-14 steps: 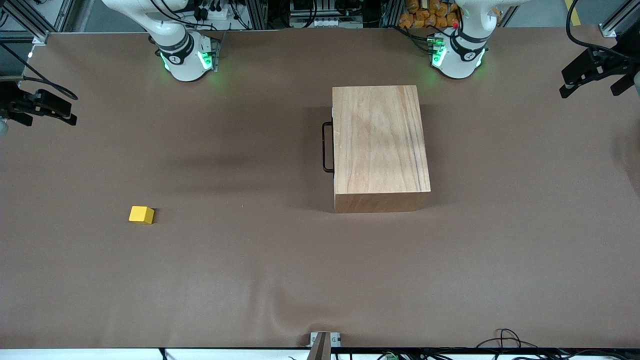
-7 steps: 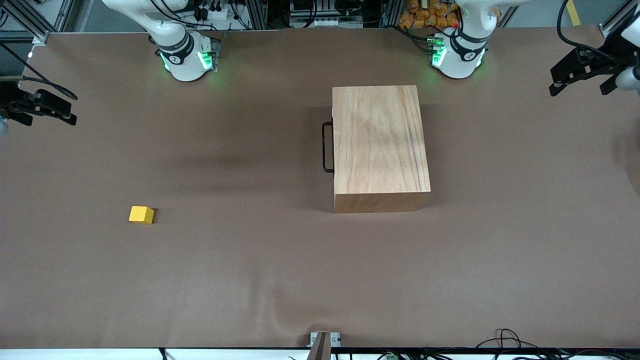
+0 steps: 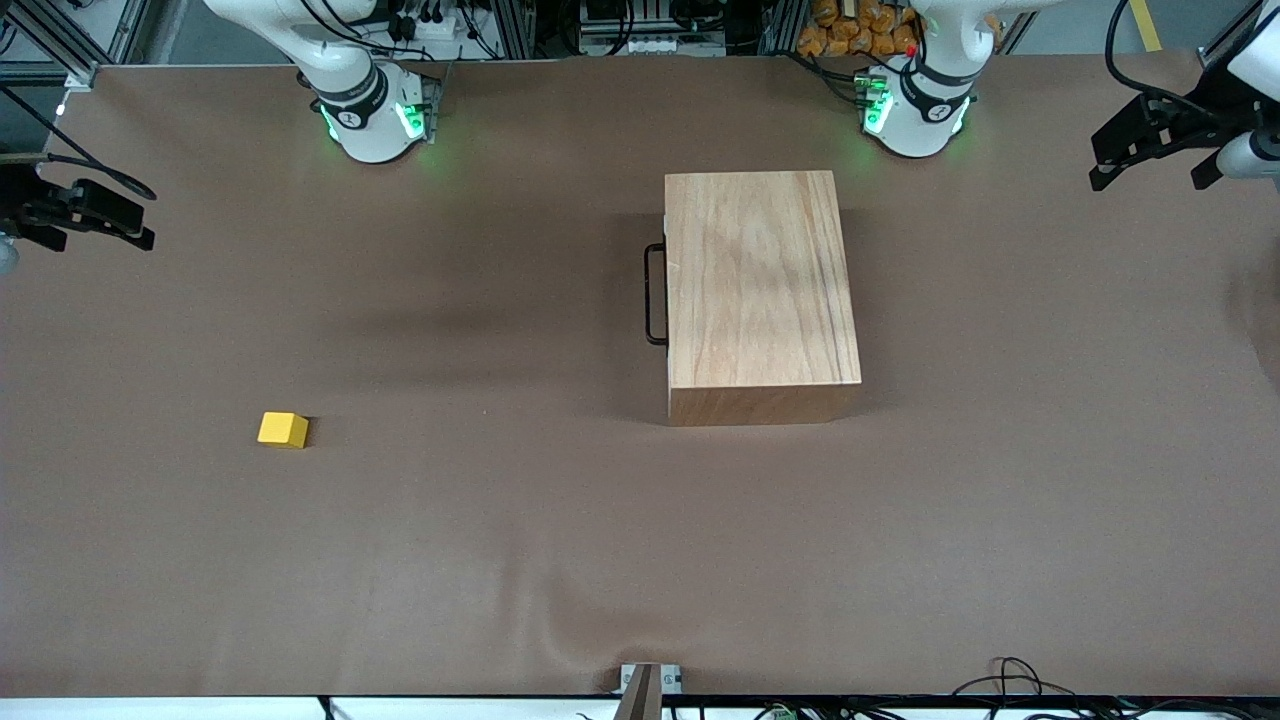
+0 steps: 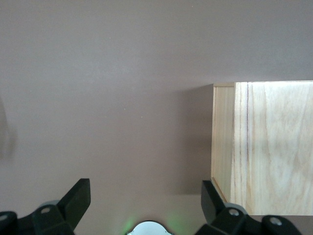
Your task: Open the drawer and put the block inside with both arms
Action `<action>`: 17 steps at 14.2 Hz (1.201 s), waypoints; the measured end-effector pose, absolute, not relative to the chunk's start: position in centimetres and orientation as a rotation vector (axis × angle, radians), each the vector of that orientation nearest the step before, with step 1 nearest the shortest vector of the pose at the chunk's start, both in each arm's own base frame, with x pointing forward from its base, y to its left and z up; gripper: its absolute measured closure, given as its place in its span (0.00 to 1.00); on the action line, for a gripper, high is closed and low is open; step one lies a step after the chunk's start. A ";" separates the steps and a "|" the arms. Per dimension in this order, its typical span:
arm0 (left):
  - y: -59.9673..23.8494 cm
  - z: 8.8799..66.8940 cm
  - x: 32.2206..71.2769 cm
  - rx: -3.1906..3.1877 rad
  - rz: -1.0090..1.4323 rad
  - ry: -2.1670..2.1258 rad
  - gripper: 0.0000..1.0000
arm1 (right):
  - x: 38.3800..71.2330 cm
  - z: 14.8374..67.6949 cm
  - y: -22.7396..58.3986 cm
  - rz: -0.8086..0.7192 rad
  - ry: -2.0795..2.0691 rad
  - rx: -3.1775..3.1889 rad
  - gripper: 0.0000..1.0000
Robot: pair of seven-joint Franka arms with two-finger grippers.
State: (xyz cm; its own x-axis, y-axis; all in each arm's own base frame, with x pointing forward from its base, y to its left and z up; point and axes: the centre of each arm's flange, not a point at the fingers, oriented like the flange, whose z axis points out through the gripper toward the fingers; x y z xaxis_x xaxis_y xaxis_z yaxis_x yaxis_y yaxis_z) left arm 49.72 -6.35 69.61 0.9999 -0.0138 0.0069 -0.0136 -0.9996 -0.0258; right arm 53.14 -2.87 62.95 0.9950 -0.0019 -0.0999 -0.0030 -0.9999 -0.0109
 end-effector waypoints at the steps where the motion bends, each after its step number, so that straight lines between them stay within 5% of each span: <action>1: -6.6 69.8 49.8 -3.117 -0.017 0.027 0.00 | 53.1 62.8 -2.9 0.161 0.004 -3.126 0.00; 10: -17.0 65.5 55.3 -3.155 0.071 0.192 0.00 | 53.2 62.2 -2.9 0.188 0.006 -3.124 0.00; 17: -29.5 62.1 56.2 -3.160 0.106 0.195 0.00 | 53.2 62.2 -3.5 0.189 0.023 -3.123 0.00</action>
